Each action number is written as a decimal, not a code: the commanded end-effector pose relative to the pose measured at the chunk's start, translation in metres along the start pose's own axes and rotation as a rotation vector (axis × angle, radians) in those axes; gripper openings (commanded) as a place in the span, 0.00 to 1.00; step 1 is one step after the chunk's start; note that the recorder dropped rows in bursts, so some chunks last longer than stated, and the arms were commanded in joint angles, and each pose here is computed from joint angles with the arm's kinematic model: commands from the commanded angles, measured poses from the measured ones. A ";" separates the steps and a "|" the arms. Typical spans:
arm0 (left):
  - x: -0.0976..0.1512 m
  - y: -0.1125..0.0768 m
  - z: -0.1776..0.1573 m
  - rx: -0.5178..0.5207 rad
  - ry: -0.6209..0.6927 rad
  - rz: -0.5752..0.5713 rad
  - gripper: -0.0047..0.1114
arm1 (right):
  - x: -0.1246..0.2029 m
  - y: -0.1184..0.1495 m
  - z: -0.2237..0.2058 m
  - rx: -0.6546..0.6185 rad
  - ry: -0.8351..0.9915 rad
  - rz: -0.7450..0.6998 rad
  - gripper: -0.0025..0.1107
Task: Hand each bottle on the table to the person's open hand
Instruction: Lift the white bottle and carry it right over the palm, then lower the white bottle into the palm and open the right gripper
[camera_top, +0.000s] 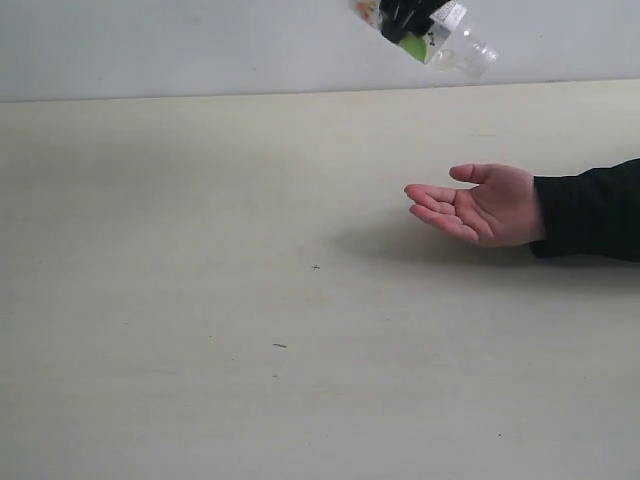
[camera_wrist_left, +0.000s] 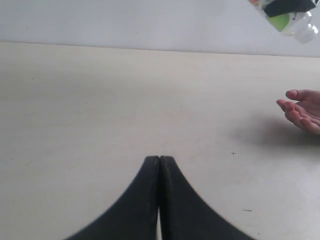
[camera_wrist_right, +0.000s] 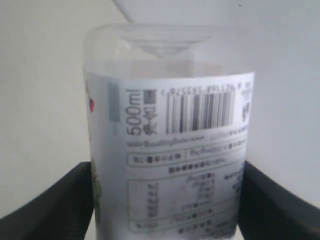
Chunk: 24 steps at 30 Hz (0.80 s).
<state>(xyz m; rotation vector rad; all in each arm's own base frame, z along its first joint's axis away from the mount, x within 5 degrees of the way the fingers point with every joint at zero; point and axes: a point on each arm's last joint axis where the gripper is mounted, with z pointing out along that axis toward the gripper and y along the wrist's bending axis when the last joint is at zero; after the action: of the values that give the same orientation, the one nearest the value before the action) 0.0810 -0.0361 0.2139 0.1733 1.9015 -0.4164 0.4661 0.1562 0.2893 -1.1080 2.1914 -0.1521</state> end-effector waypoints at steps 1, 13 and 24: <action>0.000 0.001 0.000 -0.002 -0.006 -0.001 0.04 | -0.001 -0.005 -0.035 0.012 0.041 0.371 0.02; 0.000 0.001 0.000 -0.003 -0.006 -0.002 0.04 | 0.035 0.012 -0.042 0.001 0.360 0.622 0.02; 0.000 0.001 0.000 -0.003 -0.006 0.002 0.04 | 0.101 0.056 -0.006 -0.047 0.665 0.613 0.02</action>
<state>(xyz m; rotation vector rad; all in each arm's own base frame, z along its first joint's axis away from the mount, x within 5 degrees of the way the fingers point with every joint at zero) 0.0810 -0.0361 0.2139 0.1733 1.9015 -0.4164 0.3899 0.1192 0.2310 -0.3997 2.9974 -0.1775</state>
